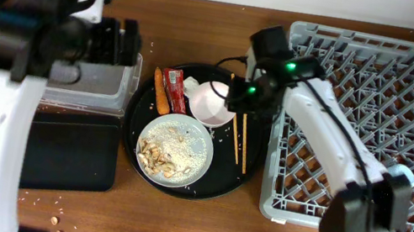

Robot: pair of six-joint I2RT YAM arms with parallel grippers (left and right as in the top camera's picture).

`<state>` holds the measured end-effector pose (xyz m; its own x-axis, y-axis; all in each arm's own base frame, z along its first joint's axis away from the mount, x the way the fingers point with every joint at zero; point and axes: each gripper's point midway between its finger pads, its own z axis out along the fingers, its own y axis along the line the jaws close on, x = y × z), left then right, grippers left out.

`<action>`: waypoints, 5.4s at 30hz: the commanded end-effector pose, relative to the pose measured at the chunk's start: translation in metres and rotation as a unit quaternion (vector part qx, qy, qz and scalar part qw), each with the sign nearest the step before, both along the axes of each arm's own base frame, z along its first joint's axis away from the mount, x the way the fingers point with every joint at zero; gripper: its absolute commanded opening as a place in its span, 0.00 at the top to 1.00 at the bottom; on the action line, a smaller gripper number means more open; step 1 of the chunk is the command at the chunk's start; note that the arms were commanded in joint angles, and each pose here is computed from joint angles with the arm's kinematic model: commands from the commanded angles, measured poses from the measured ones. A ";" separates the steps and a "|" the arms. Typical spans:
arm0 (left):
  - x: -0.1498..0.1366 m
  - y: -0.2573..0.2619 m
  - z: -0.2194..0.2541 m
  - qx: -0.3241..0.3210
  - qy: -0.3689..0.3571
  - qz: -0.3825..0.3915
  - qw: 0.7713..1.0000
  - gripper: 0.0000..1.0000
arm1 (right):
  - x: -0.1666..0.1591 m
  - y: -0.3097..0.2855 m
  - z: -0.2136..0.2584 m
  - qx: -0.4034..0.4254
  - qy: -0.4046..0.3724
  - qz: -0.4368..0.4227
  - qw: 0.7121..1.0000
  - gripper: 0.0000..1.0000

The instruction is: Sort waste into correct bins and load items into the dishwasher rack

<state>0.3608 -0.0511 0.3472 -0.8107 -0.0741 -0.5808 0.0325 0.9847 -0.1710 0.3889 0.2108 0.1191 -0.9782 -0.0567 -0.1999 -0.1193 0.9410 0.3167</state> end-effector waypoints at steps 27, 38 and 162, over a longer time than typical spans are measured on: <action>-0.020 0.033 0.025 0.069 -0.036 0.054 0.996 0.01 | -0.009 -0.406 0.078 -0.598 -0.027 -0.353 0.719 0.96; -0.020 0.033 0.024 0.069 -0.035 0.054 0.996 0.01 | 0.025 -0.310 0.025 -0.622 -0.028 -0.204 0.755 0.96; -0.021 0.033 0.024 0.069 -0.035 0.054 0.996 0.01 | -0.022 -0.007 -0.039 -0.151 -0.003 0.171 0.974 0.58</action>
<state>0.3407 -0.0203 0.3700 -0.7622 -0.0791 -0.6424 -0.0639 0.9969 -0.0468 0.3893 0.1980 0.1188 -0.9090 -0.3643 -0.2025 -0.3920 0.9124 0.1181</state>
